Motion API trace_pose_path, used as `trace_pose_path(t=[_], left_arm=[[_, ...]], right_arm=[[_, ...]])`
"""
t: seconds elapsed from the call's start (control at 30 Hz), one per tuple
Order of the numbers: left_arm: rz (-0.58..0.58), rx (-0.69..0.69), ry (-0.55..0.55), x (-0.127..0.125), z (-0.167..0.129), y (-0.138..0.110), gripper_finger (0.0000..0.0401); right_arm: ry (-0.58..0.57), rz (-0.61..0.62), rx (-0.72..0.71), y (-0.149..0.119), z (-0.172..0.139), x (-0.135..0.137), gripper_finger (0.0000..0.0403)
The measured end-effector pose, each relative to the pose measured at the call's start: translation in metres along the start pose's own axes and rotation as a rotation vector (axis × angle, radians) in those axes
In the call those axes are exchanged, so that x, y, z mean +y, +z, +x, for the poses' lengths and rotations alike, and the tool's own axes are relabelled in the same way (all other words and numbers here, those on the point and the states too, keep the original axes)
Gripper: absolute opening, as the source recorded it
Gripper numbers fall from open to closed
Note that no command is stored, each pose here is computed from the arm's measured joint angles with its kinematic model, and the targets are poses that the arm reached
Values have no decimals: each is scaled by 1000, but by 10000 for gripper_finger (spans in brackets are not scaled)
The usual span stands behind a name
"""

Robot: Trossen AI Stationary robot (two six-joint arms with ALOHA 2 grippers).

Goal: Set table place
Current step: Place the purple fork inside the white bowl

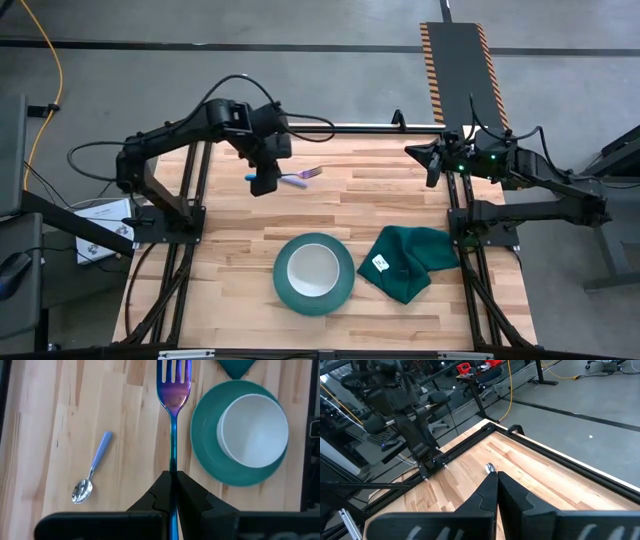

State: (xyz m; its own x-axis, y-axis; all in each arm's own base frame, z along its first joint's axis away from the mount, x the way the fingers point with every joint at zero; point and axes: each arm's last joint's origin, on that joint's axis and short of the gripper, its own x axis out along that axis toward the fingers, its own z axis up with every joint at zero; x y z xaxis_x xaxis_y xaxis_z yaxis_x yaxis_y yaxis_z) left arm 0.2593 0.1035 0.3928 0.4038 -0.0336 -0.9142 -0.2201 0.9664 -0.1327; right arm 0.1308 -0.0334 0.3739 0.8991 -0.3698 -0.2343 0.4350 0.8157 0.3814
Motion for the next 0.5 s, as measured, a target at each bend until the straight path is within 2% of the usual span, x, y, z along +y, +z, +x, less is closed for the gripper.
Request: trace_pose_path(t=[0.5], left_arm=[[-143,-23,60,-10,-40,-33,7]], right_arm=[[-1,0,0,0,0,0,0]])
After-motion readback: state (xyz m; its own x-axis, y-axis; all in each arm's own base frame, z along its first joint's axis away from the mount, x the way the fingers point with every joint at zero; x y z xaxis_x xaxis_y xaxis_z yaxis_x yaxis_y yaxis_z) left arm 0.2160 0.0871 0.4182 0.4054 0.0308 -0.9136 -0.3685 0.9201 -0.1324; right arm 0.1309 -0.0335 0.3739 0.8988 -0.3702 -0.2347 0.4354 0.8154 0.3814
